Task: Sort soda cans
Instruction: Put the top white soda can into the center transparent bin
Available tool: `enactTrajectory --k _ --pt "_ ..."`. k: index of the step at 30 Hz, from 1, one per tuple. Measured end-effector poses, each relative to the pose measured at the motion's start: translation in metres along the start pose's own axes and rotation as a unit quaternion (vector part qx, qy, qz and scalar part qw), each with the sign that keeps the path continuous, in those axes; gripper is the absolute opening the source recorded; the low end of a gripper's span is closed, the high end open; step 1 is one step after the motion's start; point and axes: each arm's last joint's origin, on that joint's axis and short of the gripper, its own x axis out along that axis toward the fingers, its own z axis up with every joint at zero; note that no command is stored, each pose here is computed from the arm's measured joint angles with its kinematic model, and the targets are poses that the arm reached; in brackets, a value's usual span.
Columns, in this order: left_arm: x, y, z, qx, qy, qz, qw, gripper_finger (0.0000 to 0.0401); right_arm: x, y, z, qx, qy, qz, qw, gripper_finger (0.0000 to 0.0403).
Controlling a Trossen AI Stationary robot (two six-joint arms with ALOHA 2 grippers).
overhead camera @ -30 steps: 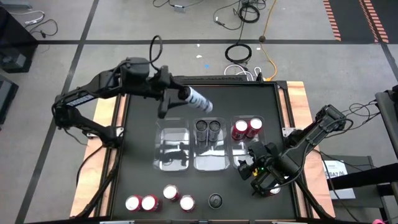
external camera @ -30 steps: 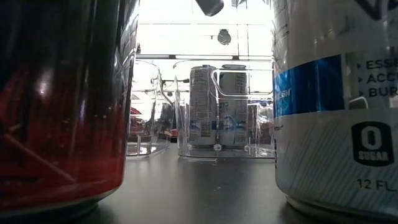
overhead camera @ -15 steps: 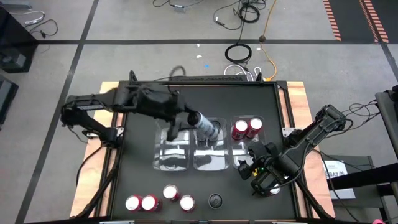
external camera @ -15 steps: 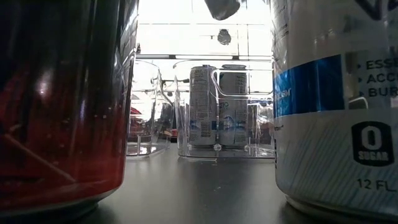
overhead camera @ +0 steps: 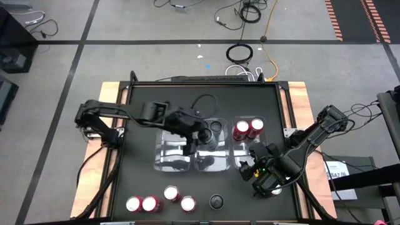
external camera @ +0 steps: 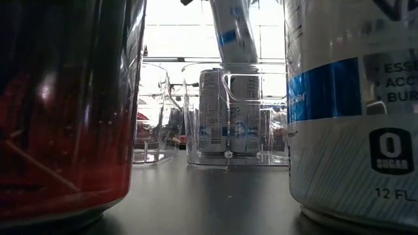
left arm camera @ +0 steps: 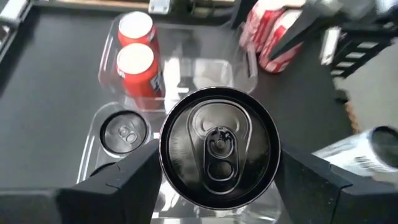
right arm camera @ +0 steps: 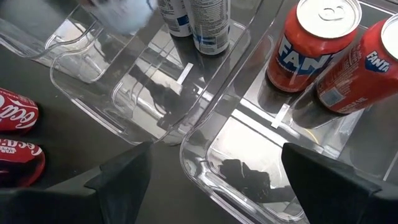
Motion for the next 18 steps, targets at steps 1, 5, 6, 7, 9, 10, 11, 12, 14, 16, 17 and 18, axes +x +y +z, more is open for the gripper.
enactTrajectory --k 1,5,6,7,9,10,11,12,14,16,17,18 --pt "0.006 0.000 -0.001 0.000 0.006 0.006 1.000 0.0276 0.000 0.000 0.000 0.000 0.000 0.000 1.000 0.0345" --pt "0.034 0.001 -0.006 0.000 0.034 0.014 0.999 0.0276 0.000 0.000 0.000 0.000 0.008 -0.001 1.000 0.0345" --pt "0.041 0.001 -0.007 0.001 0.041 0.015 0.999 0.0276 0.000 0.000 -0.001 0.000 0.011 -0.001 1.000 0.0345" --pt "0.047 0.001 -0.009 0.001 0.046 0.015 0.999 0.0276 0.000 0.000 -0.001 0.000 0.012 -0.001 1.000 0.0345" --pt "0.060 0.001 -0.011 0.001 0.052 0.017 0.998 0.0276 0.000 0.000 -0.001 0.000 0.012 -0.001 1.000 0.0345" --pt "0.065 0.001 -0.011 0.001 0.052 0.018 0.998 0.0276 0.000 0.000 -0.001 0.000 0.012 -0.001 1.000 0.0345" --pt "0.070 0.001 -0.011 0.001 0.050 0.018 0.999 0.0276 0.000 0.000 -0.001 0.001 0.012 -0.001 1.000 0.0345" --pt "0.075 0.001 -0.011 0.001 0.048 0.019 0.999 0.0276 0.000 0.000 -0.001 0.001 0.012 -0.001 1.000 0.0345" --pt "0.083 0.002 -0.013 0.000 0.049 0.022 0.999 0.0276 0.000 0.000 -0.001 0.001 0.012 -0.001 1.000 0.0345" --pt "0.091 0.003 -0.015 0.000 0.054 0.023 0.998 0.0276 0.000 0.000 -0.001 0.000 0.012 -0.001 1.000 0.0345" --pt "0.094 0.004 -0.015 0.000 0.055 0.025 0.998 0.0276 0.000 0.000 -0.001 0.001 0.012 -0.001 1.000 0.0345" --pt "0.098 0.005 -0.016 -0.001 0.059 0.026 0.998 0.0276 0.000 0.000 -0.001 0.000 0.012 -0.001 1.000 0.0345"
